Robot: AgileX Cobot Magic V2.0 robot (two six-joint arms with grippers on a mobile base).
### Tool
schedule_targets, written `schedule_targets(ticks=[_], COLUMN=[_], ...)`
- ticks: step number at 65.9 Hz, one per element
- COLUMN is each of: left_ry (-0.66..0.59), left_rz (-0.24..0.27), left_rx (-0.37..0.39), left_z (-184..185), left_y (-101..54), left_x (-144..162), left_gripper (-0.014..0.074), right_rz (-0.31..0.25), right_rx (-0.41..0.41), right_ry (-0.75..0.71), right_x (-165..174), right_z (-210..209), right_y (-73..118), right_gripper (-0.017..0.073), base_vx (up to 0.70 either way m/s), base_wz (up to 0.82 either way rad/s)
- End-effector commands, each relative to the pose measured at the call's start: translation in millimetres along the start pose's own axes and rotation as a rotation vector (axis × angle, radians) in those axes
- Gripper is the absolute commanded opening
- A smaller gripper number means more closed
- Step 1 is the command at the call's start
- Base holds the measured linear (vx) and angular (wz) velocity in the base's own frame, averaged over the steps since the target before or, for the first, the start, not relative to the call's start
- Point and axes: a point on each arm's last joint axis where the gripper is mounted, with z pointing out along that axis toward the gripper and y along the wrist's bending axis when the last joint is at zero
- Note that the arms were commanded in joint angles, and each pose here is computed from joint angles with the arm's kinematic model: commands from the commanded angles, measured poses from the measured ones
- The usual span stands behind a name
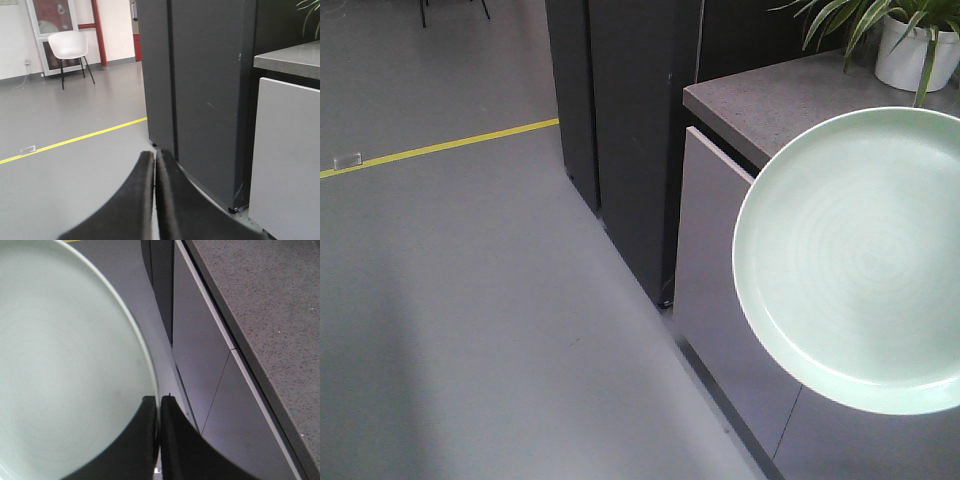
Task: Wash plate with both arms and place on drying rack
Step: 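Drive the base toward the counter with the potted plant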
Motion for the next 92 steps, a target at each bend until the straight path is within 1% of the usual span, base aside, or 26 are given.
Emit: schedule_targets(ticks=[1, 92], left_ry=[-0.046, -0.046], left_rz=[-0.012, -0.012], left_rx=[0.006, 0.006], left_z=[1.4, 1.4], left_y=[-0.1, -0.1], left_x=[1.8, 1.8], left_gripper=[-0.0006, -0.0006], right_rz=[0.005, 0.005], right_rx=[0.012, 0.012], right_ry=[-0.095, -0.095], right_x=[-10.5, -10.5], right_z=[-6.8, -6.8], right_y=[-0.2, -0.2], right_gripper=[-0.0003, -0.0003], base_vx=[0.08, 0.07], base_wz=[-0.16, -0.17])
